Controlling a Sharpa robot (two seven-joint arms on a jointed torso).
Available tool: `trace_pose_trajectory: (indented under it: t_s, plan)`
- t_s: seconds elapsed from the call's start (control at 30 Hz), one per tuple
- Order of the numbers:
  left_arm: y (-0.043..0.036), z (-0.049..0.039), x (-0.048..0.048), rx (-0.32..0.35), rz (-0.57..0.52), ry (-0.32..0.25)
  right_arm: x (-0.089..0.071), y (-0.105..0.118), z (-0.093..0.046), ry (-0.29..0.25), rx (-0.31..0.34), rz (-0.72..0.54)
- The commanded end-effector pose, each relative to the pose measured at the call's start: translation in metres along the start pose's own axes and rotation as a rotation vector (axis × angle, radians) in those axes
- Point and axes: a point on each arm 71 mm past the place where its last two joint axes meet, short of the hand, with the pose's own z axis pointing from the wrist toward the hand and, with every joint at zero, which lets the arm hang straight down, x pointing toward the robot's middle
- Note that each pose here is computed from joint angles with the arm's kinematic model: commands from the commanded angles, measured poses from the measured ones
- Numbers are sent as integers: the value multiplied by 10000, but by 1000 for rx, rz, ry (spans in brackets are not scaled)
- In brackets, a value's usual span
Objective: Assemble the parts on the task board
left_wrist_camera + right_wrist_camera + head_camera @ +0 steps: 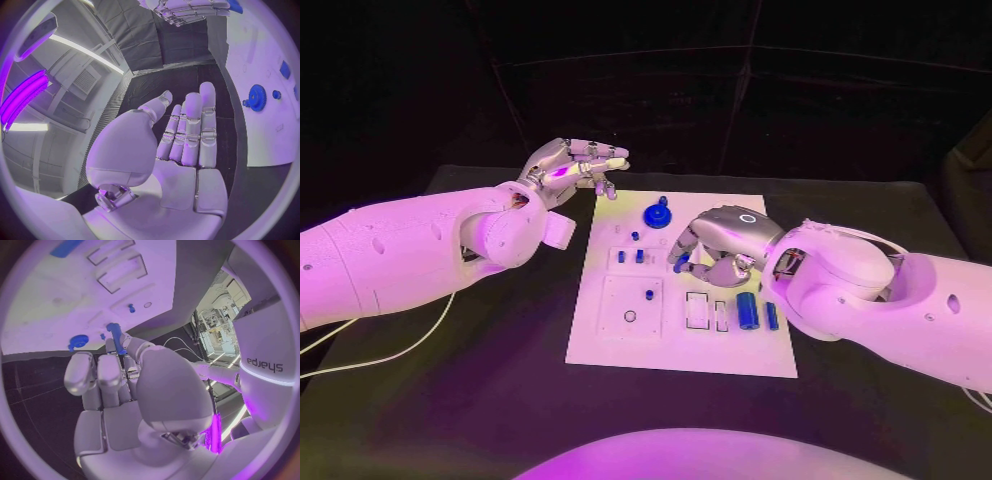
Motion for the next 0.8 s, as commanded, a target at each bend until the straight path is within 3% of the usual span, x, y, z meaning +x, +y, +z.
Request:
trace_pose_trajectory:
  t_s: [0.03,0.3,0.57,0.8]
  plan:
    - [-9,12,22,5,-8,11,17,124,99,-36,-79,27]
    - [-8,24,47,6,-10,16,304,392,323,27,-161,52]
    - [-6,34,67,6,-11,20,562,497,438,98,-183,54]
    - [-5,41,79,6,-12,23,664,509,487,129,-181,37]
